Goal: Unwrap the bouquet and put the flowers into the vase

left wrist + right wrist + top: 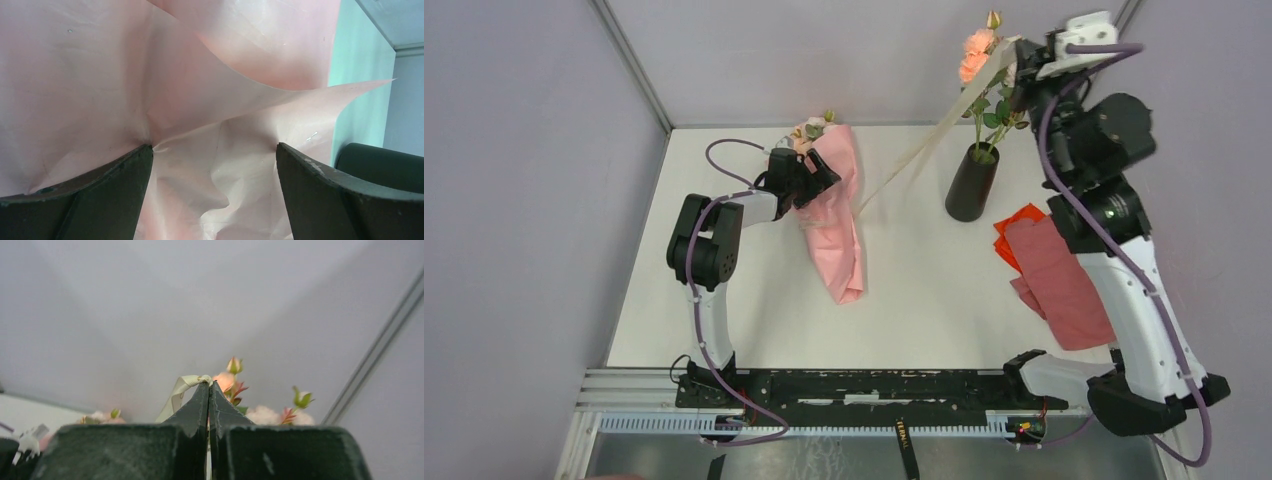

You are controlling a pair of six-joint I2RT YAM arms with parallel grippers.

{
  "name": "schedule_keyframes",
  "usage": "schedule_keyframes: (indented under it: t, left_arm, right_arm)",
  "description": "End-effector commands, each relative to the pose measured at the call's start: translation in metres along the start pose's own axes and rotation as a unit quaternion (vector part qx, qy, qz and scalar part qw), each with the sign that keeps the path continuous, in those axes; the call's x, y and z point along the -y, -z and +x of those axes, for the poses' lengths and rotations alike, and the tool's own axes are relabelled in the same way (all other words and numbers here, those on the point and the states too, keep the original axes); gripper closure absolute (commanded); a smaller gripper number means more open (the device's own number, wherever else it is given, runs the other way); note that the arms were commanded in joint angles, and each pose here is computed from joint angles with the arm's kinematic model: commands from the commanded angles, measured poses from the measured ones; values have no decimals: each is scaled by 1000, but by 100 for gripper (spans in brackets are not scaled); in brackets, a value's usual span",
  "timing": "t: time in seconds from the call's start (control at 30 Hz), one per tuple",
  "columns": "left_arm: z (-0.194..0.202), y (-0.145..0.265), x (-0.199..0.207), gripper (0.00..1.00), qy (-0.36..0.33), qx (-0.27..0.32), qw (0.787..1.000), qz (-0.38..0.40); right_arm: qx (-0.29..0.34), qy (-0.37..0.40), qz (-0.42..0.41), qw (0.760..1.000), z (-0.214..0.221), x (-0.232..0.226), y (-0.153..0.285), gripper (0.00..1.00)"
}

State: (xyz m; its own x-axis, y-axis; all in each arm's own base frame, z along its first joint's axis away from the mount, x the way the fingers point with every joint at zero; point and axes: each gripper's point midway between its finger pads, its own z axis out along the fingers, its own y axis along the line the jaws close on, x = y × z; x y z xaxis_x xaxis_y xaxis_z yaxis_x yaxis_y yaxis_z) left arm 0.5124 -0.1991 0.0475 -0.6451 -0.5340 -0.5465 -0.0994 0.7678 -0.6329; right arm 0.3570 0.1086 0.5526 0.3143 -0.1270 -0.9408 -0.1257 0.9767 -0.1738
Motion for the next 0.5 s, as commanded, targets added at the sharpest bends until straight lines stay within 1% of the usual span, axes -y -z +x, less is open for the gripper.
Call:
schedule_keyframes:
  t: [0.0,0.07,0.17,0.3,0.47]
  left_arm:
    - [27,-5,-42,0,18,-35,998,-47]
    - [27,-6,-42,0,18,-33,998,-47]
    - [26,-5,-42,0,14,-31,998,-48]
    - [26,-3,-43,0,11,-30,998,-50]
    - [29,-6,-45,0,12,-33,998,-51]
  right_arm:
    - [32,19,53,998,-50,40,22,100]
    - [41,16,42,998,-57,39,24,100]
    - [32,5,6,999,-41,21,18,100]
    - [-4,-12,-35,999,12,-8,11,100]
    - [-55,-52,-128,989,89,-62,13,100]
